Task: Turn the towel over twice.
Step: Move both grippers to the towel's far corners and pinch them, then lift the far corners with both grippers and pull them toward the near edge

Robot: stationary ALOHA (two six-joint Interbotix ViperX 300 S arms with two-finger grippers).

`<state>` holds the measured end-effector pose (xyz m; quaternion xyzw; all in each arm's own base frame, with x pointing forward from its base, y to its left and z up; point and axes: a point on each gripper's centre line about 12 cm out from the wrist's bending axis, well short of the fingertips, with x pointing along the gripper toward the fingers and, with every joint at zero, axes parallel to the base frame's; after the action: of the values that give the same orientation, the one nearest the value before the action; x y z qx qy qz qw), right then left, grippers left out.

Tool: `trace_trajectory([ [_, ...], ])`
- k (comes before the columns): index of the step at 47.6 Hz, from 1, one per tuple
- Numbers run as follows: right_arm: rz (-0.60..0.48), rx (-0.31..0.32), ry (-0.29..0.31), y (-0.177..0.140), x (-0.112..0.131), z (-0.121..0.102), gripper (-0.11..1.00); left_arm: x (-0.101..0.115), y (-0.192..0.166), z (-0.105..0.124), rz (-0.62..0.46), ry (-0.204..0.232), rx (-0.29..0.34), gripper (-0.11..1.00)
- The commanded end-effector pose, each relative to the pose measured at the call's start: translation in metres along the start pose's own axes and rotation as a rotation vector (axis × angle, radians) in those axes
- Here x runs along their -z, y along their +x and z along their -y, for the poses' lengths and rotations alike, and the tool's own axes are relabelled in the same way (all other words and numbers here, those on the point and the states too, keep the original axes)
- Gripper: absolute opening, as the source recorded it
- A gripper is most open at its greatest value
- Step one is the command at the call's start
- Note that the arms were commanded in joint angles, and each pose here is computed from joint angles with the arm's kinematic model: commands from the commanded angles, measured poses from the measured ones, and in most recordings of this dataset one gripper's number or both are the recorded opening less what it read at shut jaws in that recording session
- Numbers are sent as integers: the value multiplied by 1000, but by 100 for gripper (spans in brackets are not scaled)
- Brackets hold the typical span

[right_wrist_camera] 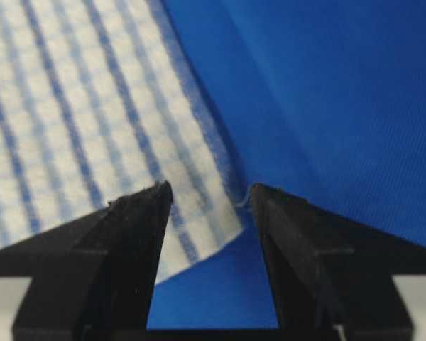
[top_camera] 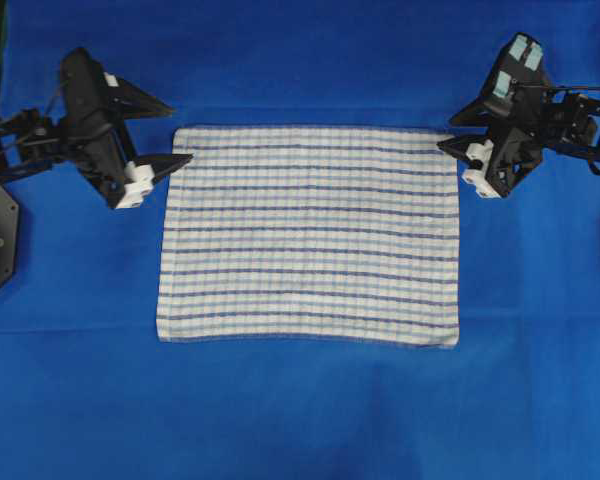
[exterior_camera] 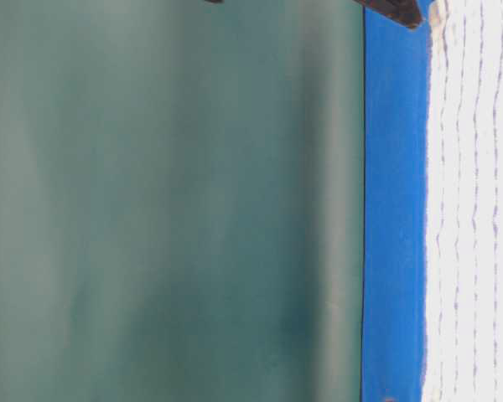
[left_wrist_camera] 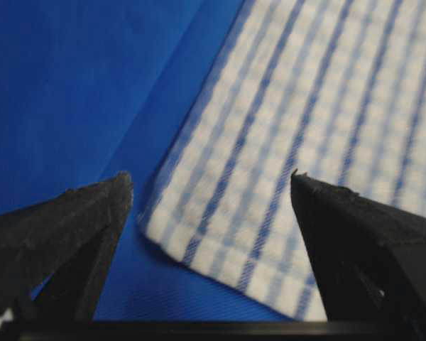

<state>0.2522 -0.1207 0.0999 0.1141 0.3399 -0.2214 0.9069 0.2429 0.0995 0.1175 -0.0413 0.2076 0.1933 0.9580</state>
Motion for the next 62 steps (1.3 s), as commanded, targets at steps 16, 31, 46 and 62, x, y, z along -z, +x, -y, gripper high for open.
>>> trace_trajectory([
  [16,-46,19,15,18,8,6,53,34,28,-18,-160,-32,-60,71],
  [31,-63,20,15,18,9,6,6,40,30,-22,-221,-42,-72,4],
  [46,-2,41,31,14,-13,15,6,19,25,-22,-165,-50,-74,4],
  [62,90,138,29,-13,-73,55,6,-53,12,-39,-12,-66,-118,4],
])
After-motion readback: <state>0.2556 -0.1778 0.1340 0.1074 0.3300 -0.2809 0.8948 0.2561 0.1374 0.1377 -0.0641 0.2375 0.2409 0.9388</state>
